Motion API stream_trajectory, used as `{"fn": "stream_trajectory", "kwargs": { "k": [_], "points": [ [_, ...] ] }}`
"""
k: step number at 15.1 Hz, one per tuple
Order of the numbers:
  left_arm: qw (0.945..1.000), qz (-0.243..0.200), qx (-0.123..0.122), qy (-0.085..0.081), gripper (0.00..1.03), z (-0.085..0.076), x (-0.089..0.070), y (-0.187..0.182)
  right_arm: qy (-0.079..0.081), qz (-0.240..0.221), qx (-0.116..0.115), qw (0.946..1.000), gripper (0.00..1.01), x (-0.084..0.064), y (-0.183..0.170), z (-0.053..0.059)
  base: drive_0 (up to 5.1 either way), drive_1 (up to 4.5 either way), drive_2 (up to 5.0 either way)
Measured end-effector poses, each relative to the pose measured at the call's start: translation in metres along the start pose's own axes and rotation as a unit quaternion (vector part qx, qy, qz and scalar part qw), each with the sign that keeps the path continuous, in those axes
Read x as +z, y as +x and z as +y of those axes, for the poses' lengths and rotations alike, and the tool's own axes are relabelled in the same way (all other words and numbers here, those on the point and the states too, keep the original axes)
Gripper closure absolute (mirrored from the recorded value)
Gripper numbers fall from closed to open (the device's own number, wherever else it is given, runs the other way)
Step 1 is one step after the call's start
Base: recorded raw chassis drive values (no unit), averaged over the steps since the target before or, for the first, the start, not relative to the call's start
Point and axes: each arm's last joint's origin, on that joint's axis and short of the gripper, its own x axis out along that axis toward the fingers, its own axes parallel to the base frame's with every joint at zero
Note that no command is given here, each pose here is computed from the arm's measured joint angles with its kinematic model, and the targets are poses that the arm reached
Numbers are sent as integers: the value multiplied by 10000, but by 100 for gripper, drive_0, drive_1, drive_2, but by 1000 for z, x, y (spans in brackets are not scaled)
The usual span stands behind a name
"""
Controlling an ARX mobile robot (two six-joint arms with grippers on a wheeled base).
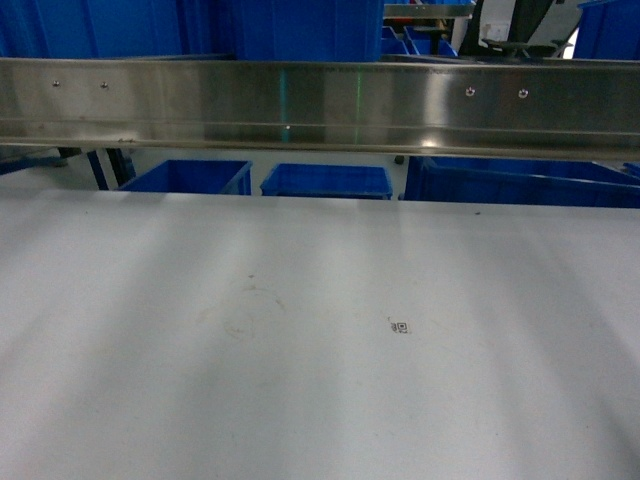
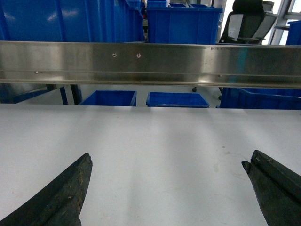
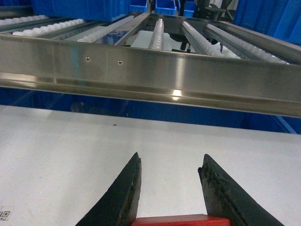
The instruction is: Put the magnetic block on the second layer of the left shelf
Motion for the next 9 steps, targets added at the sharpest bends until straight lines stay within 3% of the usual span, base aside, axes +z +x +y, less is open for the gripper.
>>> {"fn": "stream_trajectory", "kwargs": {
  "k": [4,9],
  "points": [
    [10000,0,0,0,5,0,0,0,443,50,-19,9990,68,-2,2,-2,0,0,0],
    [10000,0,-2,0,5,0,0,0,537,48,-27,9985,68,-2,2,-2,0,0,0]
  ]
}}
